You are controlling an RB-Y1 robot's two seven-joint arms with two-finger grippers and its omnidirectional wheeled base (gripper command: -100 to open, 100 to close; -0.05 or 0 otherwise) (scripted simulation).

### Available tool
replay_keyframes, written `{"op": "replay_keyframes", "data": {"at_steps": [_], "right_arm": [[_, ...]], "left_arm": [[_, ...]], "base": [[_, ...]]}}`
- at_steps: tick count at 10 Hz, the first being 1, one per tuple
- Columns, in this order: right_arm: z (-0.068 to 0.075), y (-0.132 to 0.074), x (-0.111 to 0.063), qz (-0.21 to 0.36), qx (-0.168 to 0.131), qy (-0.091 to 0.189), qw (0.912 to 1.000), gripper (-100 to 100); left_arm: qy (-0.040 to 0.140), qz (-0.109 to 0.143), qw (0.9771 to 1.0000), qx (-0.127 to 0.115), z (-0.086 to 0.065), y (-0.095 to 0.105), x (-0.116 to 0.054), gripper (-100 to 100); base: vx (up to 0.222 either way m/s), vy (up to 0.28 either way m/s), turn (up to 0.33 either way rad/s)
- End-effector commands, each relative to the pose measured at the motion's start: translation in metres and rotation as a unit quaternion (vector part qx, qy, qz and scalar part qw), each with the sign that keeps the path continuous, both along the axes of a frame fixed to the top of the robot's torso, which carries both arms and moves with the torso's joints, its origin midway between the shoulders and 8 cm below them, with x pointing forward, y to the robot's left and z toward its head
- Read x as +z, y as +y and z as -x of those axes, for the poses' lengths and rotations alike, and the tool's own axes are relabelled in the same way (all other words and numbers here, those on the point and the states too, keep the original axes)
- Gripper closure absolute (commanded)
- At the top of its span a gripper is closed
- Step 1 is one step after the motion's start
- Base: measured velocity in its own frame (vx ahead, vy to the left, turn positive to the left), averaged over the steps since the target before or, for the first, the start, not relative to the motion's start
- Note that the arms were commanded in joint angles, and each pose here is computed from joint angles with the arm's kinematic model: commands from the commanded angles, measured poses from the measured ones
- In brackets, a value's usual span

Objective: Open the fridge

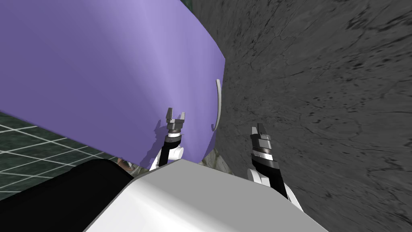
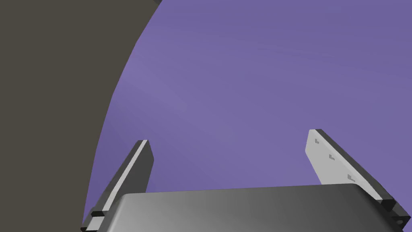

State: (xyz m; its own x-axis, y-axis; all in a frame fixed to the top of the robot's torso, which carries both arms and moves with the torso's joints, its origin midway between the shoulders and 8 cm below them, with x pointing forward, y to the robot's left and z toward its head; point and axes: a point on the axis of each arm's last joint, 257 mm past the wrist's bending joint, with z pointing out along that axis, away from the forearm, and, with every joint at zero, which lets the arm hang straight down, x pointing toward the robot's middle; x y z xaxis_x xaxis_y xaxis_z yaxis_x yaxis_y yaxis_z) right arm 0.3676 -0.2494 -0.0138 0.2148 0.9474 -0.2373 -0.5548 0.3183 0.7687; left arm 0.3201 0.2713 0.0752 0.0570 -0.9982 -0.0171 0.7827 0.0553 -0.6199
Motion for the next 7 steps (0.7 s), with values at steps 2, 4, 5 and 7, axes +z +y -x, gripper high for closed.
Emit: {"op": "replay_keyframes", "data": {"at_steps": [2,4,5,7], "right_arm": [[0.0,0.0,0.0,0.0,0.0,0.0,1.0,0],[0.0,0.0,0.0001,0.0,0.0,0.0,1.0,0],[0.0,0.0,0.0001,0.0,0.0,0.0,1.0,0],[0.0001,0.0,0.0002,0.0,0.0,0.0,1.0,0]], "left_arm": [[0.0,0.0,1.0,0.0,0.0,0.0,0.0,0],[0.0,0.0,1.0,0.0,0.0,0.0,0.0001,0],[0.0,0.0,1.0,0.0,0.0001,0.0,0.0001,0],[0.0,0.0,1.0,0.0,0.0001,0.0,0.0001,0]], "base": [[0.0,0.0,0.0],[0.0,0.0,0.0],[0.0,0.0,0.0],[0.0,0.0,0.0]]}}
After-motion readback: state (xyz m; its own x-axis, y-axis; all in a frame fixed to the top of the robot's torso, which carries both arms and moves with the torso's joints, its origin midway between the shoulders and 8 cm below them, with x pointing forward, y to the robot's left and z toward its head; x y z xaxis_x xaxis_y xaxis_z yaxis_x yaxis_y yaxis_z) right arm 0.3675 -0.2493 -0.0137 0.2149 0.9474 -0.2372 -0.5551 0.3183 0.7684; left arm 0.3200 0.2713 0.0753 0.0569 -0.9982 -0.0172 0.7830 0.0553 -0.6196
